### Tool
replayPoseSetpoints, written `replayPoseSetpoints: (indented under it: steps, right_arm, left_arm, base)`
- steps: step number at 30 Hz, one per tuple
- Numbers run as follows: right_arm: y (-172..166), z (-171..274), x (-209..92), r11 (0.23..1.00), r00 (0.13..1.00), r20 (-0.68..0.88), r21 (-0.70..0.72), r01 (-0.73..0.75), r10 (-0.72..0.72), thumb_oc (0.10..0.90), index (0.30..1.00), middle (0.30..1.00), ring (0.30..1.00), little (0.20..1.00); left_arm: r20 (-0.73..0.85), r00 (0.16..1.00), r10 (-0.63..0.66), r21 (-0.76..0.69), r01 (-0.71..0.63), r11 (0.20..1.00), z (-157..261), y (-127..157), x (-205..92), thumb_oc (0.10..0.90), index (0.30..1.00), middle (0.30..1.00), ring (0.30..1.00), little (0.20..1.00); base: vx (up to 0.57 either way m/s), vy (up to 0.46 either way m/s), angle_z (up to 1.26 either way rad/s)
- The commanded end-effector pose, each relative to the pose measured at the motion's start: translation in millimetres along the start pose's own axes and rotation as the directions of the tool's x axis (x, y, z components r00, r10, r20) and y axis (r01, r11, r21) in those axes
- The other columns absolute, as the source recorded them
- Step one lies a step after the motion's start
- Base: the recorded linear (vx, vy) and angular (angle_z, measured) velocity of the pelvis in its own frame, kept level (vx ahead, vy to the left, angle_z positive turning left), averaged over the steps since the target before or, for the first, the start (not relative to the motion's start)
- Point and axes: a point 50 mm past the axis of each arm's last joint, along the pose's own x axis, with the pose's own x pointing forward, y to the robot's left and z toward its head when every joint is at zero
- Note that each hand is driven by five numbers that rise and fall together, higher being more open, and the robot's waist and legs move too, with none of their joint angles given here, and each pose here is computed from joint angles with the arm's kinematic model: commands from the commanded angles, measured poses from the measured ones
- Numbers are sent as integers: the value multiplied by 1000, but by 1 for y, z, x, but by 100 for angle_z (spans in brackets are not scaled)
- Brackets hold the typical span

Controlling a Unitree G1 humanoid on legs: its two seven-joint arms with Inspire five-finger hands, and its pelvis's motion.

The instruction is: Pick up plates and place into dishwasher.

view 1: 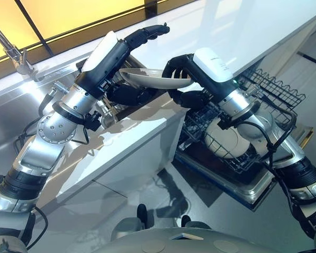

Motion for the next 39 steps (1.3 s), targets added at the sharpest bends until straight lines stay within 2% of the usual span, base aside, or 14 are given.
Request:
replayPoseSetpoints:
  steps: [1,5,11,16,27,30,31,35,39]
  right_arm:
    - [-26,5,6,980,979,39,-3,200,-200,100,300,300,300,200]
    - [-28,-1,4,976,976,14,-25,218,-217,100,300,300,300,200]
    - [-46,-10,-5,940,944,-18,-91,328,-331,100,300,300,300,200]
    - [-74,-14,-17,867,875,-15,-142,477,-484,100,300,300,300,200]
    - [-115,-21,-35,739,769,-7,-283,612,-639,100,300,300,300,200]
    - [-121,-33,-44,720,736,-84,-304,624,-672,100,300,300,300,200]
    - [-122,-43,-53,712,699,-169,-291,639,-695,100,300,300,300,200]
    - [-118,-66,-75,677,601,-312,-320,663,-736,100,300,300,300,200]
    - [-119,-78,-88,644,530,-368,-384,661,-764,100,300,300,300,200]
  left_arm:
    - [76,980,186,16,-188,982,6,28,1,800,900,900,900,900]
    - [71,978,195,18,-197,980,5,29,0,800,900,900,900,900]
    - [20,977,212,46,-213,976,-3,31,-6,800,900,900,900,900]
    - [-59,970,238,61,-234,970,-16,33,-17,800,900,900,900,900]
    - [-201,952,231,45,-226,973,-38,33,-27,800,900,900,900,900]
    - [-238,944,230,38,-228,973,-43,33,-31,800,900,900,900,900]
    - [-258,937,236,32,-236,971,-47,33,-34,800,900,900,900,900]
    - [-317,920,228,-28,-250,968,-56,29,-41,800,900,900,900,900]
    - [-358,909,213,-55,-248,967,-64,24,-40,800,900,900,900,900]
  base:
    - [0,0,0]
    - [0,0,0]
    - [0,0,0]
    - [0,0,0]
    - [20,-2,-3]
    - [28,-22,-10]
    - [17,-28,-4]
    - [3,-33,-1]
    - [17,-27,-3]
